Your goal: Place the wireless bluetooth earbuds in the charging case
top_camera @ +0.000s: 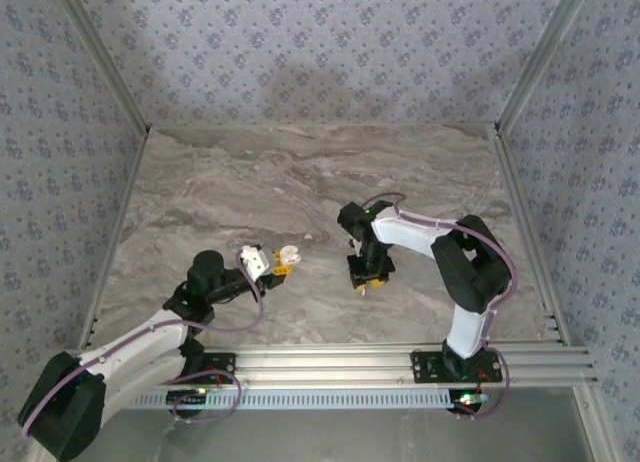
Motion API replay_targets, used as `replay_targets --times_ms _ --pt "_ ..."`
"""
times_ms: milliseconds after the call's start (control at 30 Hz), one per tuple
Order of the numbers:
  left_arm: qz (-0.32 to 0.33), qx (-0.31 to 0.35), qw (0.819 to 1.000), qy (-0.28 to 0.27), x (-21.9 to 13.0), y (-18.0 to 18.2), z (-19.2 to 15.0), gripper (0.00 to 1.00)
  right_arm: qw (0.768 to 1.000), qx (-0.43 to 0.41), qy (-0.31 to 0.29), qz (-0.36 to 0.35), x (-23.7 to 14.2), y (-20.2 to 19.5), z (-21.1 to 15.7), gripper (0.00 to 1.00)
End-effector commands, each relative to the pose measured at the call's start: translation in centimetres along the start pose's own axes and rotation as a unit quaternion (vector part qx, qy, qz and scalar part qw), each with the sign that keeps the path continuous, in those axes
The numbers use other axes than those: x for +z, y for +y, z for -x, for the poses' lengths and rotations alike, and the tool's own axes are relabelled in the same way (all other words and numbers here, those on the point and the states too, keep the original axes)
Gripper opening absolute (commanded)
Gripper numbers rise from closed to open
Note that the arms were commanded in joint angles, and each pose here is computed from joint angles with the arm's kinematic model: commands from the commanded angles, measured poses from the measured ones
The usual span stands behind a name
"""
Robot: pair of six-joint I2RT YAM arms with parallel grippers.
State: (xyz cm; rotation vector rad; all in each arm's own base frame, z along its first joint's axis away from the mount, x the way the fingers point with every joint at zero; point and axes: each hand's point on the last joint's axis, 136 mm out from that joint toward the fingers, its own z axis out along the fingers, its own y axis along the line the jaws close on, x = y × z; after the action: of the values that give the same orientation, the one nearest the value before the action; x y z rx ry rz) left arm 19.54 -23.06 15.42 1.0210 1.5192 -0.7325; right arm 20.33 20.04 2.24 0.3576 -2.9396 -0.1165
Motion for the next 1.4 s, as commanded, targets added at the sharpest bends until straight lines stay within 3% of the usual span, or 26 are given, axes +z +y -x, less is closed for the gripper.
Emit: replay_targets --times_ms 0,433,567,767,967,1133,1233,1367 --pt "-0.001 0.019 1.000 -0.025 0.0 0.1 2.2 0.04 1.000 0.004 0.007 0.008 0.3 0.6 0.3 0.35" --pt "-0.006 0.014 1.000 -0.020 0.1 0.0 1.9 0.04 1.000 -0.002 -0.008 0.006 0.5 0.7 1.0 0.25" --pt "-0.015 0.010 1.000 -0.021 0.4 -0.2 1.6 0.04 0.999 -0.009 -0.050 0.014 -1.0 1.0 1.5 0.22" --pt "-0.027 -0.002 1.000 -0.014 1.6 -0.2 0.6 0.04 0.985 -0.035 -0.160 0.046 -4.8 2.0 2.7 0.20" --pt "-0.062 -0.021 0.998 -0.018 3.4 -0.6 0.1 0.03 0.947 -0.118 -0.292 0.061 -10.3 3.7 3.2 0.18" --pt "-0.092 -0.021 0.995 -0.023 4.5 -1.0 0.3 0.04 0.896 -0.204 -0.387 0.070 -15.0 5.8 2.5 0.17" --pt "-0.115 -0.016 0.993 -0.028 4.9 -1.5 0.7 0.04 0.869 -0.258 -0.415 0.073 -16.6 7.0 1.5 0.18" --pt "-0.139 -0.014 0.990 -0.032 5.1 -2.1 1.1 0.04 0.850 -0.306 -0.423 0.070 -17.5 8.4 0.7 0.18"
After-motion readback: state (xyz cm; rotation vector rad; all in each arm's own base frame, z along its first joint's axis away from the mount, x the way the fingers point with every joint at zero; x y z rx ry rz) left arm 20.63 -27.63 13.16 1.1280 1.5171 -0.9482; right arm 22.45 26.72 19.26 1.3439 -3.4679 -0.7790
